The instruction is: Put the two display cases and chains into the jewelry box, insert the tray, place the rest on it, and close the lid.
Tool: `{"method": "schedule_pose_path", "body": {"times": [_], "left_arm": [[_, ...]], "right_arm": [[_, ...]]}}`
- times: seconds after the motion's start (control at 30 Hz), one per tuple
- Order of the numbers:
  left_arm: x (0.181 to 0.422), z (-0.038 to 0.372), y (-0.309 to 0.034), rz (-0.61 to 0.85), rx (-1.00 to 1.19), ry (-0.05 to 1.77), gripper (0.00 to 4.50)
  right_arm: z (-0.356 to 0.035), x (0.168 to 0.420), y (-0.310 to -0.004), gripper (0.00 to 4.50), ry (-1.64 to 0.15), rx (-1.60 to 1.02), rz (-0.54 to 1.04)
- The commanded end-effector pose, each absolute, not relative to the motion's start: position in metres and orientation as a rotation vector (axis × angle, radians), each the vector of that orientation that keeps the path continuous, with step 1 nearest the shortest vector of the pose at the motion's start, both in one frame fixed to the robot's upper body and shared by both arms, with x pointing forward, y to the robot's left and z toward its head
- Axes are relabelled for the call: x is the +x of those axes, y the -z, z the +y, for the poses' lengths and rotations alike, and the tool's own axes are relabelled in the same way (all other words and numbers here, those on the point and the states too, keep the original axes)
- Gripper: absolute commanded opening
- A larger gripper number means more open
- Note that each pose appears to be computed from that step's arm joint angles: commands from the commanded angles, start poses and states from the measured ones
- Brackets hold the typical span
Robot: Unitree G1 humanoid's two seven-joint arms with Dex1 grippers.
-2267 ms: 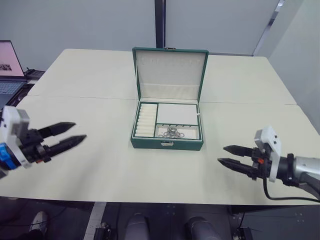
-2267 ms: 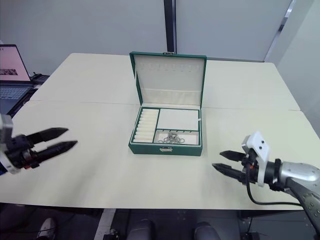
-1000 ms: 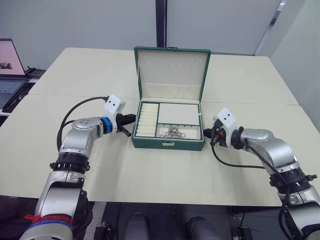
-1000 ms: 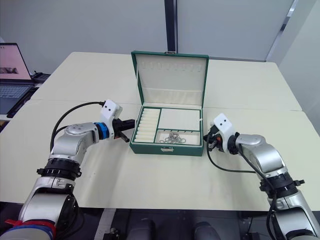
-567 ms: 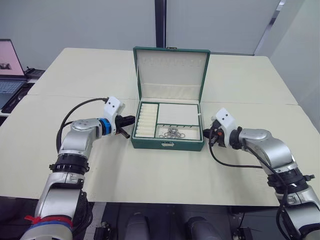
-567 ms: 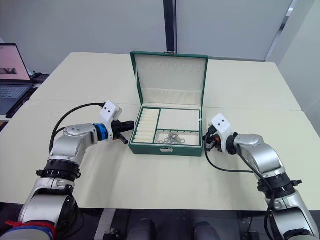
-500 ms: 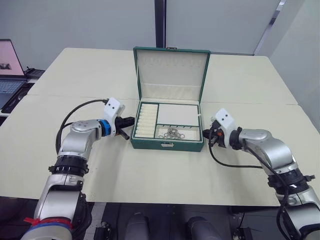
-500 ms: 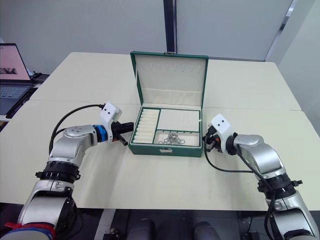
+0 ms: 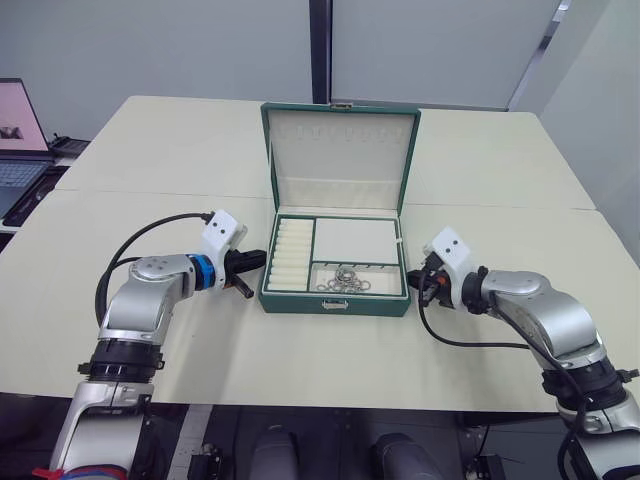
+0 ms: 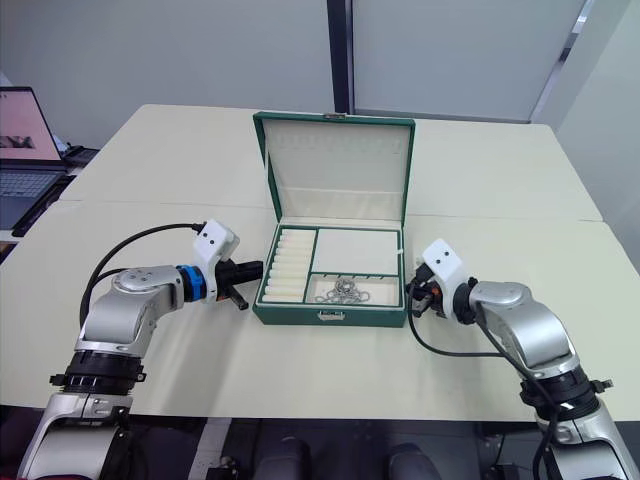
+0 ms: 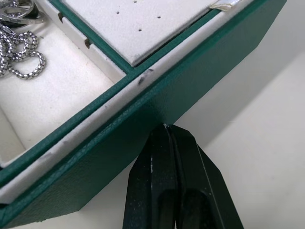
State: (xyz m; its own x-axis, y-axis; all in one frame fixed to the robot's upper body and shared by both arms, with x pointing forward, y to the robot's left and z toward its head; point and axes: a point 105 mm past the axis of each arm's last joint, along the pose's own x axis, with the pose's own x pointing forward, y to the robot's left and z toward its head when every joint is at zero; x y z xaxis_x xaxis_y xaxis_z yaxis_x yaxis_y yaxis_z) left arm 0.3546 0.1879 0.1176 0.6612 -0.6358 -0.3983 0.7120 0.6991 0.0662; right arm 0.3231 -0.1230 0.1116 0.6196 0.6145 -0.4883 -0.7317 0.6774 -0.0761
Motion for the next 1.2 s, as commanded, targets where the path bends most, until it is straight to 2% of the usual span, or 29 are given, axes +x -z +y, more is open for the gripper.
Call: {"method": "schedule_pose_path", "body": {"times": [0.03, 0.37, 0.7, 0.93, 1.0, 1.2], "left_arm": [[0.338, 0.149, -0.13, 0.308, 0.2, 0.953, 0.0], [0.34, 0.16, -0.134, 0.31, 0.219, 0.902, 0.0], [0.333, 0.199, -0.164, 0.204, 0.184, 0.808, 0.0], [0.303, 0.222, -0.199, 0.179, 0.197, 0.872, 0.0], [0.28, 0.227, -0.22, 0.188, 0.158, 0.955, 0.0], [0.24, 0.233, -0.258, 0.204, 0.112, 1.095, 0.0]], "right_arm": [[-0.091, 0.307, -0.131, 0.03, -0.93, -0.259, 0.354], [-0.094, 0.304, -0.129, 0.03, -0.923, -0.265, 0.37], [-0.127, 0.31, -0.132, 0.03, -0.843, -0.301, 0.385], [-0.152, 0.323, -0.147, 0.03, -0.767, -0.342, 0.356], [-0.161, 0.334, -0.163, 0.03, -0.735, -0.356, 0.319], [-0.173, 0.367, -0.205, 0.03, -0.678, -0.393, 0.231]]}}
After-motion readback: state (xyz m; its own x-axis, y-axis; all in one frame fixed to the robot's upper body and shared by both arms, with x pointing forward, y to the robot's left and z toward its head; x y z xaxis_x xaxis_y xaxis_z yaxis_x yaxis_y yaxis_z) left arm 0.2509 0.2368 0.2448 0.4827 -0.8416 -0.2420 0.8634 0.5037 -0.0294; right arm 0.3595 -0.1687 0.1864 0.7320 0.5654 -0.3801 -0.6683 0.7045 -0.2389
